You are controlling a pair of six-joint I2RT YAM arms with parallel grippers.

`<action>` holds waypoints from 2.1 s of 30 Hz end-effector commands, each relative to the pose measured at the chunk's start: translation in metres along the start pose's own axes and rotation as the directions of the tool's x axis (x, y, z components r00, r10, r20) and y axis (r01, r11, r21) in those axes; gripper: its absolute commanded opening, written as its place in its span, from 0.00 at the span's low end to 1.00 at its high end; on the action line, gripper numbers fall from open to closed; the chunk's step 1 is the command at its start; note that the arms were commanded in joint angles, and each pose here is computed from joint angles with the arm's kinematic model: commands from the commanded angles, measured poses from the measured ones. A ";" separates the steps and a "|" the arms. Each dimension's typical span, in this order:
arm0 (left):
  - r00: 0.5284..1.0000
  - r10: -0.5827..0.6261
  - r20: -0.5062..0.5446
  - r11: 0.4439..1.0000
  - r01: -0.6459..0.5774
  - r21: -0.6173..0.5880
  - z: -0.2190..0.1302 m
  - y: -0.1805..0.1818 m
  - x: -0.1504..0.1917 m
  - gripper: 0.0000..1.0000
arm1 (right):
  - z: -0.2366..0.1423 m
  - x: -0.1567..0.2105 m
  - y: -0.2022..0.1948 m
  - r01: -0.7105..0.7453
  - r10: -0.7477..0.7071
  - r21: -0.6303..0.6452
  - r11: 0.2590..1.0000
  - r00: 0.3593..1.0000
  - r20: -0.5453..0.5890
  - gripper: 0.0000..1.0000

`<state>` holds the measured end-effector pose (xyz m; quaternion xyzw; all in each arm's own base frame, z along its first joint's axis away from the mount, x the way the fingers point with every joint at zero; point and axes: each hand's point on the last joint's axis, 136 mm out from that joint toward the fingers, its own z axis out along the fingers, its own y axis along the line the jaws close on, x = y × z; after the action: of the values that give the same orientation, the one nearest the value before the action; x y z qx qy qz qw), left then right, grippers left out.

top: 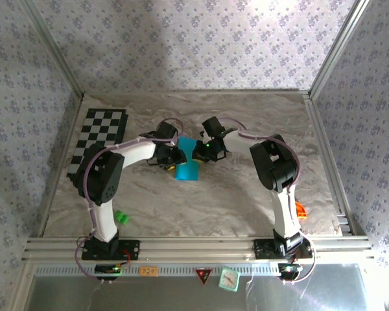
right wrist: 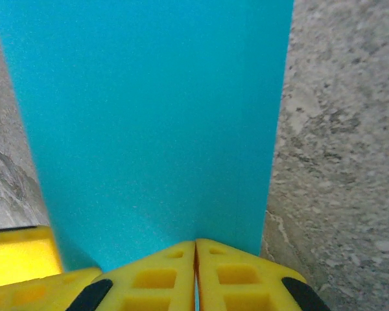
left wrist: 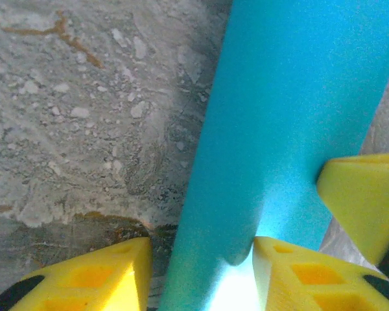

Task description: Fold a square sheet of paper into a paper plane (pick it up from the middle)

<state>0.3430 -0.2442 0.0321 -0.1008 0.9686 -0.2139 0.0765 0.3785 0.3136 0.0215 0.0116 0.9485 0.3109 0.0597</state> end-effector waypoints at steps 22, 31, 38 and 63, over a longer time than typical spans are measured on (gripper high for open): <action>0.975 0.162 -0.150 0.986 -0.166 -0.012 0.022 0.007 0.002 0.44 | -0.018 -0.007 -0.002 -0.053 0.054 -0.050 0.997 0.999 0.008 0.15; 0.956 0.200 -0.216 0.961 -0.234 -0.147 0.041 0.028 0.016 0.44 | -0.081 -0.041 -0.023 -0.138 0.152 -0.077 0.987 0.961 0.229 0.23; 0.955 0.182 -0.236 0.960 -0.225 -0.170 0.050 0.032 0.021 0.48 | -0.096 -0.034 -0.067 -0.218 0.218 -0.033 0.975 0.938 0.269 0.24; 0.923 0.223 -0.313 0.933 -0.295 -0.207 0.065 0.035 0.028 0.50 | -0.081 -0.028 -0.056 -0.165 0.169 -0.034 0.986 0.959 0.227 0.27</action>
<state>0.3546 -0.2531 0.0191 0.0337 0.9903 -0.1331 0.0222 0.3942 0.2133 0.0526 0.1409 0.9285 0.3139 0.1400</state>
